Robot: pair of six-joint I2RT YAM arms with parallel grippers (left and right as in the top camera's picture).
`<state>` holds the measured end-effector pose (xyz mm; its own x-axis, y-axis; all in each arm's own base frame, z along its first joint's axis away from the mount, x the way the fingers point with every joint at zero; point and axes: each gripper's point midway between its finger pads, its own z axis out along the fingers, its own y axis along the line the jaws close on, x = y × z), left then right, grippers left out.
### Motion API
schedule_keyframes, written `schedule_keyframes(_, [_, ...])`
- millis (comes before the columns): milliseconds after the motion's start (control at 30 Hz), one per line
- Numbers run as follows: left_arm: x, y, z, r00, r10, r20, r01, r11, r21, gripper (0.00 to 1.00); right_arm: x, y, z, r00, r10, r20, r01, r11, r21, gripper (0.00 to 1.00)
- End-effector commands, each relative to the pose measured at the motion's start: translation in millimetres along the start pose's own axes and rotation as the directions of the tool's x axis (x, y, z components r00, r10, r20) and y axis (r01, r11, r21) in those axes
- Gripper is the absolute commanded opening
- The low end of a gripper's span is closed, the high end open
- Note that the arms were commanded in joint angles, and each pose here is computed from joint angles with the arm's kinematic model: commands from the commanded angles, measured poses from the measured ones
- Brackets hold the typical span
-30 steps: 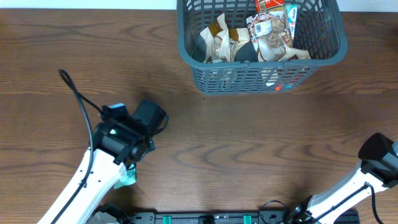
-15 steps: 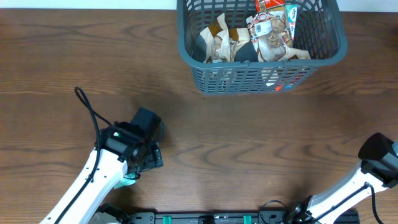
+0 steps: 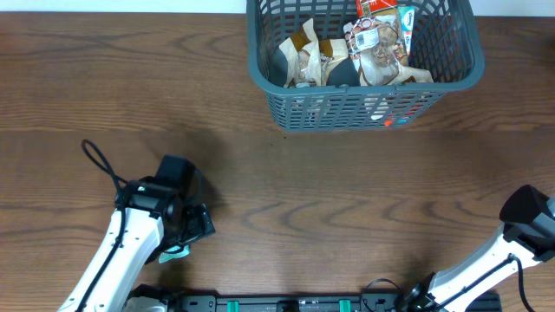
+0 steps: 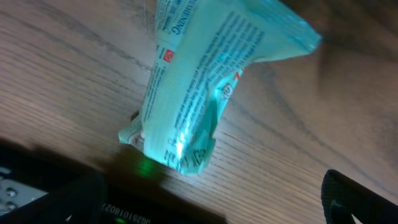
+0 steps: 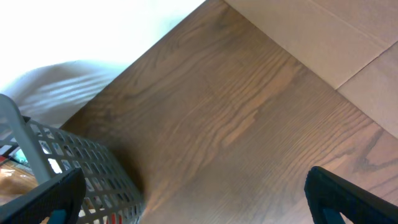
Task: Pack container
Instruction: 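Lower the left gripper and close it on the teal wipes packet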
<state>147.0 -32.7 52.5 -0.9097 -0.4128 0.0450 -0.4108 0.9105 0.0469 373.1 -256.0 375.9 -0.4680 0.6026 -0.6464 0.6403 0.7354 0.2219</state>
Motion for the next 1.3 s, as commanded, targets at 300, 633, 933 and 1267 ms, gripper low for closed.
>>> schedule_keyframes(300, [-16, -3, 10, 0.998, 0.040, 0.042, -0.042, 0.997, 0.061, 0.99, -2, 1, -9, 1.000, 0.007, 0.020, -0.007, 1.000, -0.006, 0.99])
schedule_keyframes(633, [-15, -2, 19, 0.999, 0.033, 0.042, -0.035, 0.997, 0.071, 0.99, -2, 1, -9, 1.000, 0.006, 0.020, -0.006, 1.000, -0.007, 0.99])
schedule_keyframes(933, [-19, -4, 19, 0.997, 0.044, 0.057, -0.049, 0.996, 0.079, 0.99, -2, 1, -9, 1.000, 0.007, 0.021, -0.007, 1.000, -0.006, 0.99])
schedule_keyframes(1267, [-12, -6, 23, 0.999, 0.050, 0.002, -0.050, 0.994, 0.098, 0.99, -2, 1, -9, 1.000, 0.007, 0.020, -0.007, 1.000, -0.006, 0.99])
